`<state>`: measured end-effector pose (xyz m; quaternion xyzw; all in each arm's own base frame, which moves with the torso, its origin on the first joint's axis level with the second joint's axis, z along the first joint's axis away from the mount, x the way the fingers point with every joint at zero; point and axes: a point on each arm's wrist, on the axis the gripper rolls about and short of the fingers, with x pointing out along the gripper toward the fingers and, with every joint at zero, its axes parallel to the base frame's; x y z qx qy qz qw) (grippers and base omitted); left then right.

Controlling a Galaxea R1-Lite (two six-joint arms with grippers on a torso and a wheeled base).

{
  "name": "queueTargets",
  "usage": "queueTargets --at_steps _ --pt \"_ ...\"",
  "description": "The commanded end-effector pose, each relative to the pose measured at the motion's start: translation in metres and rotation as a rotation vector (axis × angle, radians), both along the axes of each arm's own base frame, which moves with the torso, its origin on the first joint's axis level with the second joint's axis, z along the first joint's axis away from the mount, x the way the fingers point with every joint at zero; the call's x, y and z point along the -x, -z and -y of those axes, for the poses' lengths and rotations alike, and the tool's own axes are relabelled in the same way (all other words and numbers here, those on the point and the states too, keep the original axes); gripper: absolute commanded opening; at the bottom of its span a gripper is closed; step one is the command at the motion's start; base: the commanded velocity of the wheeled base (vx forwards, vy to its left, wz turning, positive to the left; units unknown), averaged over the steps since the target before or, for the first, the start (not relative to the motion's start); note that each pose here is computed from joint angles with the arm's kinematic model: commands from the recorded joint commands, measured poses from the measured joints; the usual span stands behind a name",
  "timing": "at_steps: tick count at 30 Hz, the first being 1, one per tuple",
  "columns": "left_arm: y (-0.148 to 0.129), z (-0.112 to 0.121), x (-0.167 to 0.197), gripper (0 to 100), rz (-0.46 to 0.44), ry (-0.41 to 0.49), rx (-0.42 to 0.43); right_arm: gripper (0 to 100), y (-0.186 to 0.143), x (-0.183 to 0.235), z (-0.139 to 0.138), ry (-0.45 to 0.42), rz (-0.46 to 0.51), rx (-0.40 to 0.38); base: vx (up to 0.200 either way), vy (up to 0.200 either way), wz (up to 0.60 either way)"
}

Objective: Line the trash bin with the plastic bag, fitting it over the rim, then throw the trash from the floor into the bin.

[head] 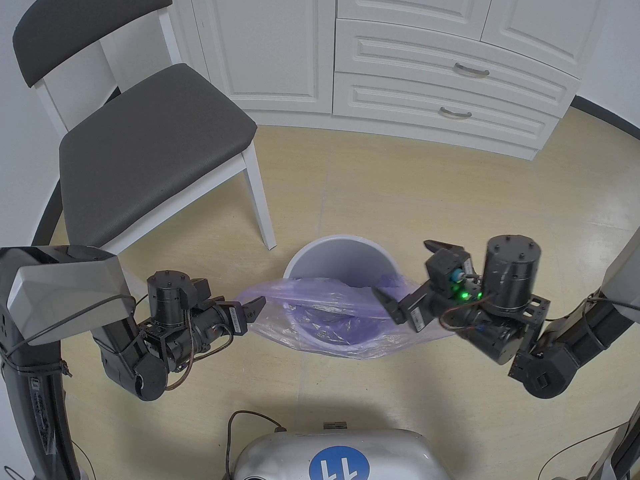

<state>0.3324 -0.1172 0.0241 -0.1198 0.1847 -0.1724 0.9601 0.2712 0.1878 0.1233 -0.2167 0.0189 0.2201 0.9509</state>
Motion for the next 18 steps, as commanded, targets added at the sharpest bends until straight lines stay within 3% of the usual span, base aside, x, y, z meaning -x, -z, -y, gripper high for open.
queueTargets --at_steps 1,2,3,4,8,18 --pt "-0.016 -0.007 0.017 100 0.013 0.049 -0.004 100 0.008 0.007 -0.048 -0.083 0.016 0.159 0.0 0.0 0.0" --pt "-0.022 -0.012 0.024 100 0.021 0.092 -0.008 100 0.016 0.006 -0.05 -0.092 0.018 0.213 0.0 0.0 0.0" --pt "-0.022 -0.013 0.024 100 0.021 0.095 -0.008 100 0.016 0.006 -0.05 -0.093 0.018 0.216 0.0 0.0 0.0" --pt "-0.03 -0.022 0.034 100 0.03 0.159 0.0 100 0.022 0.003 -0.051 -0.098 0.023 0.26 0.0 0.0 0.0" --pt "-0.048 -0.038 0.052 100 0.055 0.272 0.035 100 0.033 -0.004 -0.055 -0.095 0.02 0.315 0.0 0.0 0.0" --pt "-0.073 -0.042 0.06 100 0.145 0.272 0.048 100 0.072 -0.013 -0.062 -0.111 -0.045 0.412 0.0 0.0 0.0"
